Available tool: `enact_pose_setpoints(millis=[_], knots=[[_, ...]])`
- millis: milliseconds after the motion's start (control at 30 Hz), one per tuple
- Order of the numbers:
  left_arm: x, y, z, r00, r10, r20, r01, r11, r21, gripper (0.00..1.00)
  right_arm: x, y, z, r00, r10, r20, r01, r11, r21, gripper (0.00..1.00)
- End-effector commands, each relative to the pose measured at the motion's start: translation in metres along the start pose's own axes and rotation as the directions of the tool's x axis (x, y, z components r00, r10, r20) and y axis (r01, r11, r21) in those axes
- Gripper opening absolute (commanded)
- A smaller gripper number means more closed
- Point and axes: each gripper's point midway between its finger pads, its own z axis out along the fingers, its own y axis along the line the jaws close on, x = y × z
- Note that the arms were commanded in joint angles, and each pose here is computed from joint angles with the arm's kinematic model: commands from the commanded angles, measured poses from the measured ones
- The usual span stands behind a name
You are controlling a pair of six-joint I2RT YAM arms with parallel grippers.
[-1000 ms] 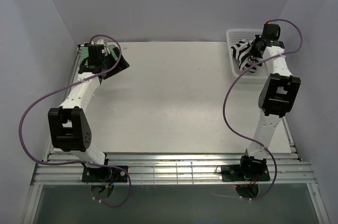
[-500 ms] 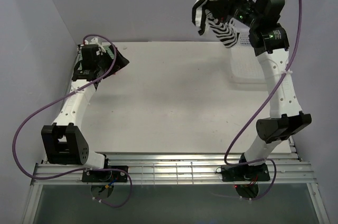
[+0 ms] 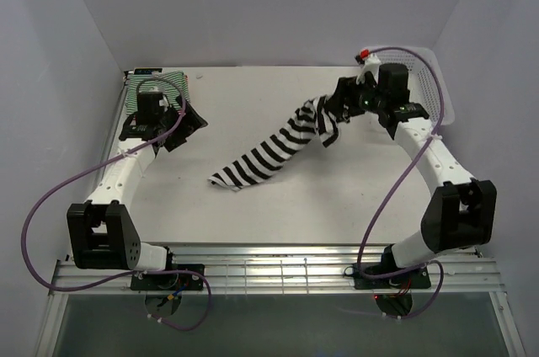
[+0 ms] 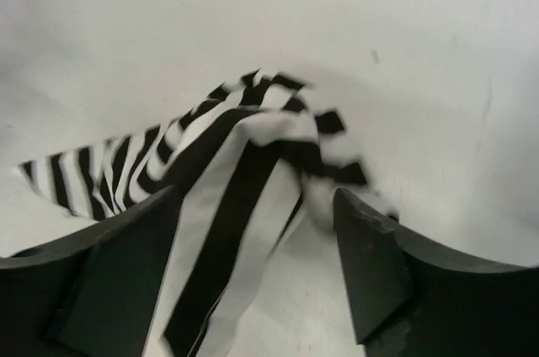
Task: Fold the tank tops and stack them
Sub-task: Move the tank top to the center of the board, then flatten the tank top out
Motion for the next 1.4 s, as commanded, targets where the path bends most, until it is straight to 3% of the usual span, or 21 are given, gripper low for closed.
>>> enact_pose_setpoints(millis=[0,100,133,433,733,800,833,867,900,967,1000,1033,1067,1233,1367], knots=[[0.027,0.015,0.000,0.995,-0.045,-0.086,0.042,0.998,-0.044,0.98,0.084,-0.063,-0.003,0.977,0.138,-0.160,-0.096,0.965,0.246,0.80],[0.065,0.037,0.007,0.976,-0.084,-0.200,0.066,0.993,-0.096,0.98,0.129,-0.066,-0.009,0.948,0.189,-0.254,-0.116,0.954,0.278,0.99],[0.076,0.042,0.009,0.969,-0.098,-0.228,0.074,0.991,-0.109,0.98,0.133,-0.062,-0.012,0.947,0.194,-0.255,-0.121,0.954,0.274,0.90],[0.161,0.066,0.011,0.909,-0.117,-0.399,0.038,0.979,-0.203,0.98,0.186,-0.050,-0.038,0.918,0.210,-0.336,-0.090,0.937,0.338,0.90],[0.157,0.066,0.038,0.927,-0.119,-0.354,0.049,0.978,-0.201,0.86,0.219,-0.055,-0.029,0.888,0.200,-0.415,-0.030,0.924,0.381,0.91],[0.153,0.058,0.045,0.926,-0.118,-0.360,0.057,0.983,-0.175,0.65,0.220,-0.057,-0.024,0.890,0.200,-0.409,-0.032,0.924,0.382,0.94],[0.155,0.058,0.049,0.919,-0.116,-0.376,0.055,0.984,-0.169,0.48,0.224,-0.059,-0.021,0.885,0.205,-0.417,-0.034,0.923,0.383,0.96],[0.156,0.055,0.050,0.916,-0.112,-0.386,0.054,0.986,-0.157,0.14,0.225,-0.061,-0.017,0.886,0.208,-0.415,-0.036,0.922,0.385,1.00],[0.152,0.051,0.052,0.917,-0.107,-0.385,0.056,0.988,-0.141,0.00,0.223,-0.063,-0.013,0.890,0.205,-0.407,-0.037,0.922,0.385,0.89],[0.147,0.044,0.051,0.922,-0.077,-0.379,0.038,0.993,-0.111,0.00,0.222,-0.069,-0.004,0.893,0.204,-0.402,-0.032,0.918,0.395,0.62],[0.138,0.037,0.051,0.931,-0.064,-0.359,0.033,0.995,-0.091,0.00,0.218,-0.074,0.000,0.900,0.204,-0.385,-0.031,0.911,0.411,0.26],[0.133,0.032,0.049,0.938,-0.036,-0.345,0.012,0.997,-0.071,0.00,0.213,-0.075,0.002,0.907,0.205,-0.368,-0.035,0.908,0.418,0.12],[0.121,0.022,0.043,0.951,-0.016,-0.308,0.003,0.999,-0.040,0.00,0.201,-0.076,0.005,0.919,0.193,-0.343,-0.034,0.908,0.418,0.08],[0.040,-0.035,0.005,0.995,0.089,-0.051,-0.085,0.993,0.077,0.00,0.127,-0.071,-0.007,0.973,0.073,-0.219,0.028,0.905,0.425,0.08],[-0.032,-0.085,-0.064,0.961,0.162,0.224,-0.199,0.968,0.154,0.00,0.053,-0.057,-0.052,0.995,-0.034,-0.089,0.073,0.874,0.481,0.08]])
